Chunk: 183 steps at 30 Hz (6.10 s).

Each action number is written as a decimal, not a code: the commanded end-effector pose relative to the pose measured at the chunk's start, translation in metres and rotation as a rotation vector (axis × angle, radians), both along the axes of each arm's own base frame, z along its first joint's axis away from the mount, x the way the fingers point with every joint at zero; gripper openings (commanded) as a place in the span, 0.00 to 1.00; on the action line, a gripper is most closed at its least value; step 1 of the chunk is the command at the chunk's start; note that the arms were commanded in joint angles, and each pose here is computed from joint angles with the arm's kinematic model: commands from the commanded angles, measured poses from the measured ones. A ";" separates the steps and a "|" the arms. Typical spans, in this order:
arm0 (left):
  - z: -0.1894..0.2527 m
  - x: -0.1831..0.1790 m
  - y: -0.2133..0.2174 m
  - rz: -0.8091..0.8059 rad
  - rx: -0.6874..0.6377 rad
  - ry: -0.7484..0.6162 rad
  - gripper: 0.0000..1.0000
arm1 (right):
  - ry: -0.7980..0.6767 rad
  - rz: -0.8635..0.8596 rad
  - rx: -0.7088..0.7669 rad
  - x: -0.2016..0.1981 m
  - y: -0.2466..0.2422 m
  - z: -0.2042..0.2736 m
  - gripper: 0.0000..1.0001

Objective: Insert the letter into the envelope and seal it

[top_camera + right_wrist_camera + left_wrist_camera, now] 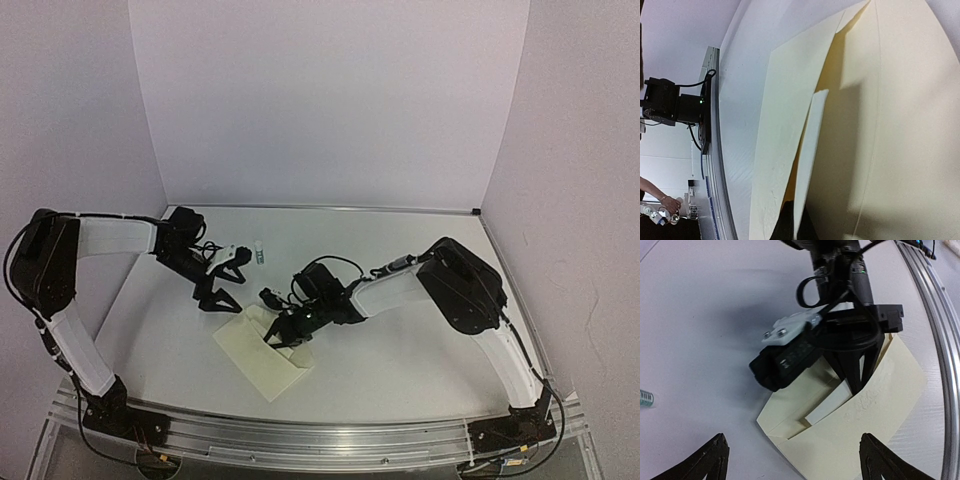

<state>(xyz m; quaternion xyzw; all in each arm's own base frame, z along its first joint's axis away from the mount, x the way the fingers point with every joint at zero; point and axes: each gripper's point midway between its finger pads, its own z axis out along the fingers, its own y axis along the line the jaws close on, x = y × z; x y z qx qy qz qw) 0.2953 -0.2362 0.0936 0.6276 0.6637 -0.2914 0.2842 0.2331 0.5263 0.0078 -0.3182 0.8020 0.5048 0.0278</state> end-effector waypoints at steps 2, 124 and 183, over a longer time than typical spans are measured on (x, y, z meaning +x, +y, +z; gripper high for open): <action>-0.017 -0.014 0.007 0.134 0.008 0.500 0.91 | -0.164 0.038 0.088 -0.003 0.004 0.030 0.00; 0.047 -0.017 -0.029 0.167 -0.252 0.557 0.00 | -0.289 -0.158 0.044 0.017 -0.011 0.110 0.17; 0.075 0.009 -0.040 0.257 -0.336 0.663 0.00 | -0.014 -0.248 0.117 0.023 -0.057 0.073 0.28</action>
